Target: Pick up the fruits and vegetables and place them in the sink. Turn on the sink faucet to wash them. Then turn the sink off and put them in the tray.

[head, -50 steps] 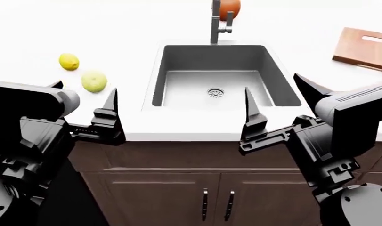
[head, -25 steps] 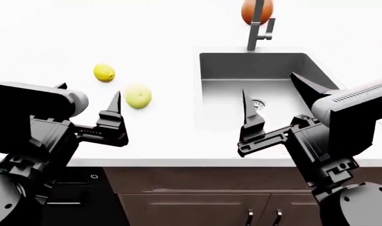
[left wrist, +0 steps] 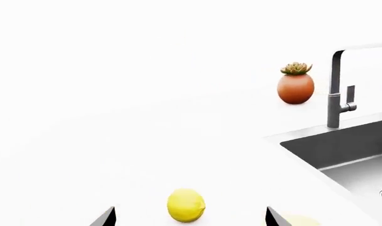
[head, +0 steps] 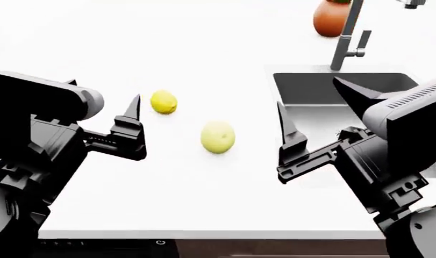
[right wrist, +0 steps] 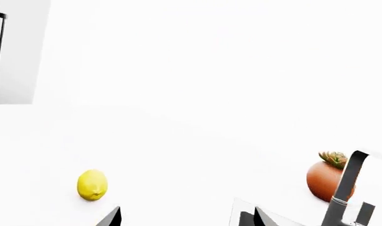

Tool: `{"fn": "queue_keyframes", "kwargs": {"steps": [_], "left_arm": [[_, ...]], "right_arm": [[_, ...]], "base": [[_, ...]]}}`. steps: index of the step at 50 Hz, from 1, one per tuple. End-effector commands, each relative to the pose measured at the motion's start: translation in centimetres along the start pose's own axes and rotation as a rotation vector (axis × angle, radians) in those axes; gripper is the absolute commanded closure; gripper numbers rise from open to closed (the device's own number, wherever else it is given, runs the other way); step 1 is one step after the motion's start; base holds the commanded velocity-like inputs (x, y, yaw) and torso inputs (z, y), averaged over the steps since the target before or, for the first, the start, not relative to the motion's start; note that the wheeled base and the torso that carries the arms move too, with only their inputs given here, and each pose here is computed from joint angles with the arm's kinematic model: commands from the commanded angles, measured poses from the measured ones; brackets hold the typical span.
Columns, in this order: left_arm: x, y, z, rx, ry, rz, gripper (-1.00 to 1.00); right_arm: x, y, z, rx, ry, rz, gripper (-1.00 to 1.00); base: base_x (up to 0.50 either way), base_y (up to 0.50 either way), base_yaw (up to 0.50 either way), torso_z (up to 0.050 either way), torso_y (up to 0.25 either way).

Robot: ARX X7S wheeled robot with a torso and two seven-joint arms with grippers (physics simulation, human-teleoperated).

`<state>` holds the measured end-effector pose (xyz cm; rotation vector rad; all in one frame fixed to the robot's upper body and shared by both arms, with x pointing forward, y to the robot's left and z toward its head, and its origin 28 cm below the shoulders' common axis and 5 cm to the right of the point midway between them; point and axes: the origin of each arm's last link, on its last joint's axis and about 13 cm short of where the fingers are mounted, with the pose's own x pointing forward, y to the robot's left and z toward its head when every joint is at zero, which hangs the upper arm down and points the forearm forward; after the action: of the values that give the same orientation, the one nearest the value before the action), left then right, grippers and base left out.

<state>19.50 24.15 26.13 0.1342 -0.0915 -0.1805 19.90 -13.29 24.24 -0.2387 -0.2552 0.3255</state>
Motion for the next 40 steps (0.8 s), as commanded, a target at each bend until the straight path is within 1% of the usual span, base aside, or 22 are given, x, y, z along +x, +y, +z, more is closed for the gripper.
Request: {"fn": "queue_keyframes", "kwargs": {"steps": [1, 15, 20, 26, 36, 40], "left_arm": [[0.1, 0.0, 1.0, 0.029, 0.002, -0.019, -1.00], [0.0, -0.5, 0.9, 0.030, -0.004, -0.036, -1.00], [0.1, -0.5, 0.8, 0.031, 0.015, -0.027, -1.00], [-0.1, -0.6, 0.9, 0.026, 0.027, -0.028, -1.00], [0.0, -0.7, 0.9, 0.020, 0.026, -0.035, -1.00], [0.0, -0.7, 0.9, 0.019, 0.025, -0.036, -1.00]], "right_arm": [[-0.3, -0.4, 0.5, -0.014, 0.019, 0.019, -1.00], [-0.3, -0.5, 0.3, 0.009, 0.029, 0.010, -1.00], [-0.3, -0.4, 0.1, 0.021, 0.036, 0.000, -1.00], [-0.4, -0.1, -0.1, 0.054, 0.057, 0.021, -1.00], [-0.3, -0.1, -0.4, 0.043, 0.068, 0.054, -1.00], [-0.2, -0.3, -0.4, 0.041, 0.050, 0.031, -1.00]], "base": [[0.30, 0.49, 0.00, 0.050, 0.000], [0.31, 0.49, 0.00, 0.050, 0.000], [0.03, 0.00, -0.01, 0.045, 0.000], [0.00, 0.00, -0.50, 0.000, 0.000], [0.00, 0.00, -0.50, 0.000, 0.000], [0.00, 0.00, -0.08, 0.000, 0.000]]}}
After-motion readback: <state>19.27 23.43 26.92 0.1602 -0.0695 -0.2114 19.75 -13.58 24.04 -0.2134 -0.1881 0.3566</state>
